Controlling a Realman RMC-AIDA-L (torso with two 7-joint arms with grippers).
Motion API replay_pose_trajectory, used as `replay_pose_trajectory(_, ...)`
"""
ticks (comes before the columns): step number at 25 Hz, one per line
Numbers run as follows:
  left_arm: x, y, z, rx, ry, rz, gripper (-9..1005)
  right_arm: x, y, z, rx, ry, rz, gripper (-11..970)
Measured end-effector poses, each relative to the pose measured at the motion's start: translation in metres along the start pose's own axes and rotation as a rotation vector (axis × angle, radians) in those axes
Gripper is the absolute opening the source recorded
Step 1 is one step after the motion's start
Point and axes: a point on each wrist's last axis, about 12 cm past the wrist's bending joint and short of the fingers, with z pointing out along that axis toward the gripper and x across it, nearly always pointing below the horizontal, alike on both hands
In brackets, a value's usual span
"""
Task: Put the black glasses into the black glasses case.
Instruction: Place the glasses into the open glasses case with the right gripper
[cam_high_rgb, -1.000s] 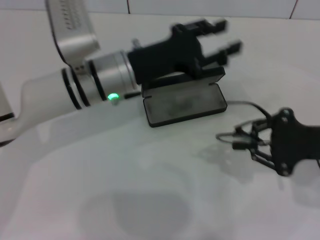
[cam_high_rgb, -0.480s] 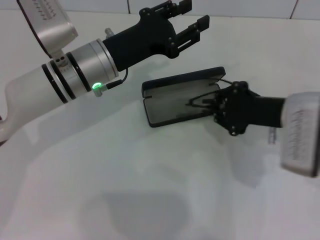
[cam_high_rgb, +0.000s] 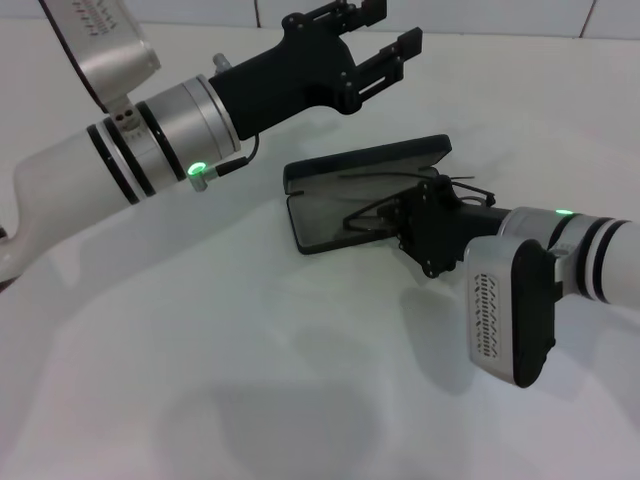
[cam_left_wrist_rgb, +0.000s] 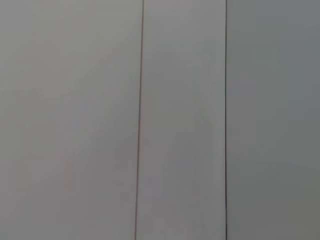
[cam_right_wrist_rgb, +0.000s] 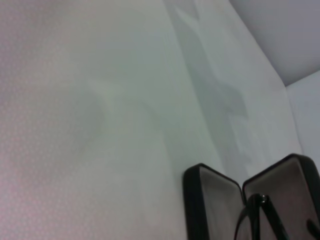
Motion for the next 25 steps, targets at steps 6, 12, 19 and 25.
replay_pose_trajectory(6,0.002,-0.001,-0.003,-0.003,0.004,-0.003,562,-0.006,-0.003,0.002,0.011,-0.016,0.004,113)
replay_pose_trajectory(12,0.004,0.0,-0.009,-0.017,0.002,-0.01,562,-0.009,-0.003,0.004,0.015,-0.011,-0.007,155)
replay_pose_trajectory(19,0.005,-0.001,-0.011,-0.018,0.005,-0.012,563,-0.013,-0.004,0.005,0.029,-0.017,0.018,231)
replay_pose_trajectory(25,0.008,0.0,-0.016,-0.03,0.009,-0.016,562,-0.017,-0.006,0.0,0.043,-0.034,0.074,306)
